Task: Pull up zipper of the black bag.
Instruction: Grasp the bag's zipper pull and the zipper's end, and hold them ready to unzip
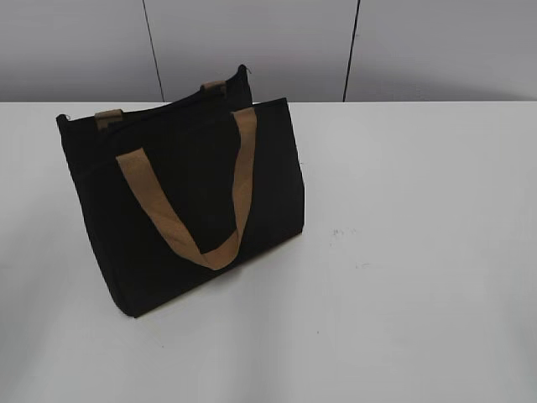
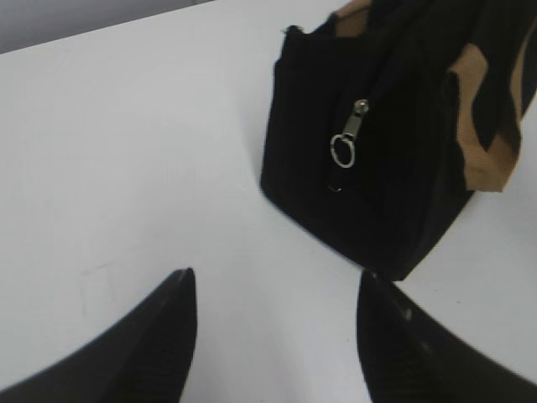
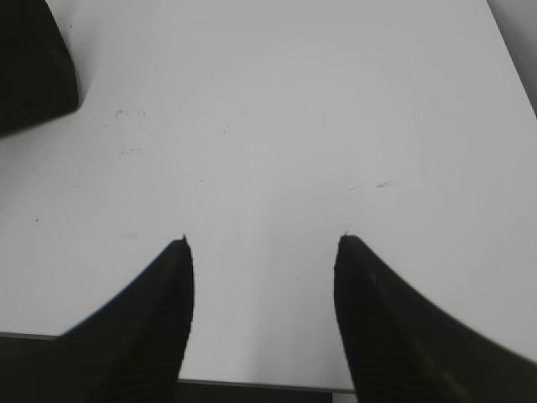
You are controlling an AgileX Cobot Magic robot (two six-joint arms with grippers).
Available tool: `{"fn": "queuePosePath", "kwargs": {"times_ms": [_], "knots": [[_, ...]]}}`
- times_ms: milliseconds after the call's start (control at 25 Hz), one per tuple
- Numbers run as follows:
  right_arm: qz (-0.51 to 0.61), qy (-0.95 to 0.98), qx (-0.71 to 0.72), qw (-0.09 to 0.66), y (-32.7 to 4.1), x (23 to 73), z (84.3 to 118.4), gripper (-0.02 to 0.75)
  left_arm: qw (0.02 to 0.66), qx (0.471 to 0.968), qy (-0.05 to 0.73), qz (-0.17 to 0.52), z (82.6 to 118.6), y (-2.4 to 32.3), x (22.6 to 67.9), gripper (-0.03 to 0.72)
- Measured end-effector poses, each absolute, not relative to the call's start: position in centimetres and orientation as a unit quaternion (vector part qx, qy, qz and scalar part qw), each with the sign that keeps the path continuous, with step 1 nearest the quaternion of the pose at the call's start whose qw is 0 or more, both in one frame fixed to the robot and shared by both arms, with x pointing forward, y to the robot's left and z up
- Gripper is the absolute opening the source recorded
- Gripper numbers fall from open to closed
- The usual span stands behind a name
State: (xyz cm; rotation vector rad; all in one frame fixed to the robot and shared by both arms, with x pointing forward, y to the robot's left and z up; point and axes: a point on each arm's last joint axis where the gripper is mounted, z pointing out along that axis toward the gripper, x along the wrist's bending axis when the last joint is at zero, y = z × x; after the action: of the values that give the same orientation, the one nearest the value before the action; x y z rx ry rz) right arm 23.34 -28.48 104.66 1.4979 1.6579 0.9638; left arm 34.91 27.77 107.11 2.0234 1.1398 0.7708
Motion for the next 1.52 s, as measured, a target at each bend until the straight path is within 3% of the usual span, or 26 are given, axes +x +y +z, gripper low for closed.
{"fn": "queuePosePath", "kwargs": {"times_ms": [120,280,480,640,1040,1520], "knots": [[0.372,0.639,0.577,0.347,-28.5,23.3,104.7,0.421,0.361,0.793,0.408,0.273,106.6,27.1,36.8,0.451],[0.372,0.639,0.577,0.347,-28.5,23.3,104.7,0.421,0.393,0.761,0.423,0.296,106.0,27.1,38.7,0.449],[0.372,0.639,0.577,0.347,-28.5,23.3,104.7,0.421,0.393,0.750,0.441,0.297,102.6,27.3,38.5,0.449],[0.372,0.639,0.577,0.347,-28.5,23.3,104.7,0.421,0.413,0.749,0.406,0.322,102.5,27.0,38.3,0.449],[0.372,0.639,0.577,0.347,-28.5,23.3,104.7,0.421,0.406,0.817,0.344,0.222,98.9,25.6,40.6,0.449],[0.372,0.639,0.577,0.347,-28.5,23.3,104.7,0.421,0.372,0.844,0.319,0.218,94.9,25.9,43.7,0.449]]}}
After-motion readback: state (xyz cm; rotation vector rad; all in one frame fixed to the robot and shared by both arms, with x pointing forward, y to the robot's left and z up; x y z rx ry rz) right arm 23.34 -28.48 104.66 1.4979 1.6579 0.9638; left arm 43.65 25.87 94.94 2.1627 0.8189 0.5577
